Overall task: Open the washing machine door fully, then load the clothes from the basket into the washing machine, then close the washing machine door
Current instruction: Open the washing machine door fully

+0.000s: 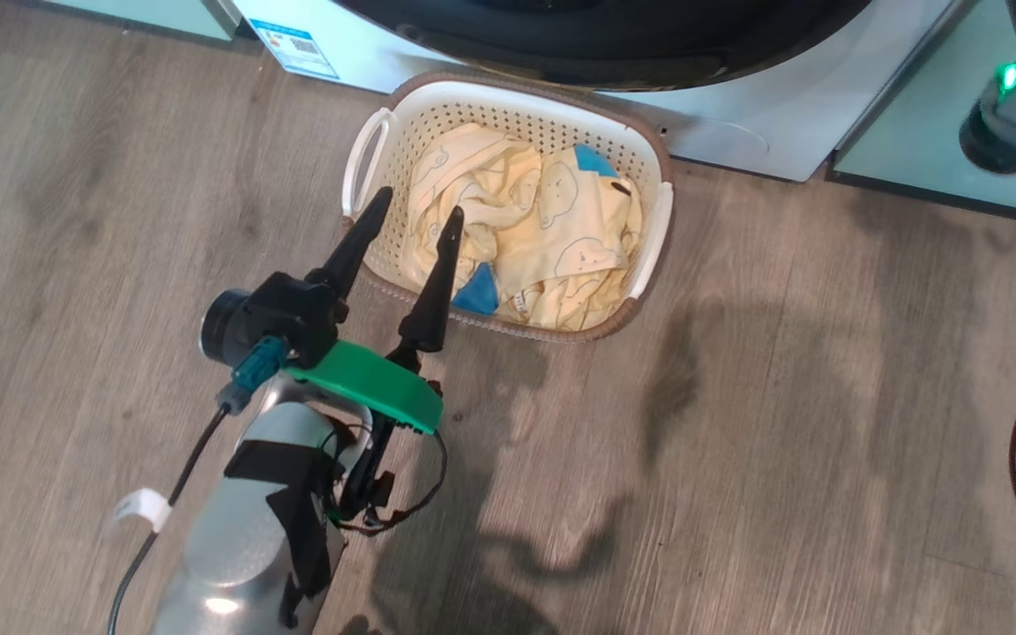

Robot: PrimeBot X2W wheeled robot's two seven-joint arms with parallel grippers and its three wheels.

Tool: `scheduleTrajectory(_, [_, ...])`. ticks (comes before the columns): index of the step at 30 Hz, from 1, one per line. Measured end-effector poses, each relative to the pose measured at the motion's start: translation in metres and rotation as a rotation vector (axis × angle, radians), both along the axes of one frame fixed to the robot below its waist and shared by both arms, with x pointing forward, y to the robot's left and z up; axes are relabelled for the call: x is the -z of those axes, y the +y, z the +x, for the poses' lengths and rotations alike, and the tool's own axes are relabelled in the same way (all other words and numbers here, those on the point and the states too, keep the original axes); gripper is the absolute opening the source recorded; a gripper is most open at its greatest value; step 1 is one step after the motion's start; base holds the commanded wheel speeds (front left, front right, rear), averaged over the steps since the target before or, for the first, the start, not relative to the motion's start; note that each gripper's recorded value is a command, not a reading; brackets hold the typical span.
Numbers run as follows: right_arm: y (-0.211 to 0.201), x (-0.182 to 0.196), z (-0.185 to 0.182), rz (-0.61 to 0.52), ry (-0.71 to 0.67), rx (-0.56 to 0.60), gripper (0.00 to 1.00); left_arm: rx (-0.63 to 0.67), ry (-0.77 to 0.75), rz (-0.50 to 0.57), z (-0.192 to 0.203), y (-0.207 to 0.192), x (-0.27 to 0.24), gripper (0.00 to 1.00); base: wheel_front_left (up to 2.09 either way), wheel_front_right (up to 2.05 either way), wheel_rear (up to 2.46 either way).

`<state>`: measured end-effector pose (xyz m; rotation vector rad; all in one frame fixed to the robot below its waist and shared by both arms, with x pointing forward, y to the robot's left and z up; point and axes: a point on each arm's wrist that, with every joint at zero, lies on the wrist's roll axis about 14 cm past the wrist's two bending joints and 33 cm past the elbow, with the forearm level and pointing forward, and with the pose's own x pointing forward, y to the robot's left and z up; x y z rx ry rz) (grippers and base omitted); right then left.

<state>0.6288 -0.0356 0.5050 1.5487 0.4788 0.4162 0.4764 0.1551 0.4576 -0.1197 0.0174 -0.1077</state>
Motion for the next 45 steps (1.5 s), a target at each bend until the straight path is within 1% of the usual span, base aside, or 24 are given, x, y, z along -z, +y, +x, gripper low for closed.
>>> scheduleTrajectory(5, [0.020,-0.007,0.006,0.014,-0.001,-0.071,0.00,0.008,0.005,-0.002,0.001,-0.002,0.002,1.00,0.00,0.00,0.00])
scheduleTrajectory(13, [0.036,-0.016,0.014,0.036,0.002,-0.121,0.00,0.010,0.012,-0.004,0.001,-0.004,0.004,1.00,0.00,0.00,0.00])
scheduleTrajectory(18, [0.039,-0.018,0.018,0.020,-0.002,-0.134,0.00,0.011,0.017,-0.003,0.001,-0.004,0.006,1.00,0.00,0.00,0.00])
scheduleTrajectory(25, [0.045,-0.017,0.014,-0.014,-0.006,-0.181,0.00,0.001,0.015,-0.009,0.001,-0.002,0.005,1.00,0.00,0.00,0.00])
scheduleTrajectory(35, [0.058,-0.020,-0.001,-0.039,-0.013,-0.302,0.00,0.002,0.004,-0.017,0.001,-0.004,0.000,1.00,0.00,0.00,0.00])
scheduleTrajectory(39, [0.063,-0.014,-0.015,-0.049,-0.006,-0.361,0.00,0.006,-0.004,-0.018,0.001,-0.005,-0.003,1.00,0.00,0.00,0.00])
scheduleTrajectory(45, [0.066,-0.005,-0.038,-0.043,0.007,-0.420,0.00,0.003,-0.016,-0.014,0.001,-0.005,-0.008,1.00,0.00,0.00,0.00])
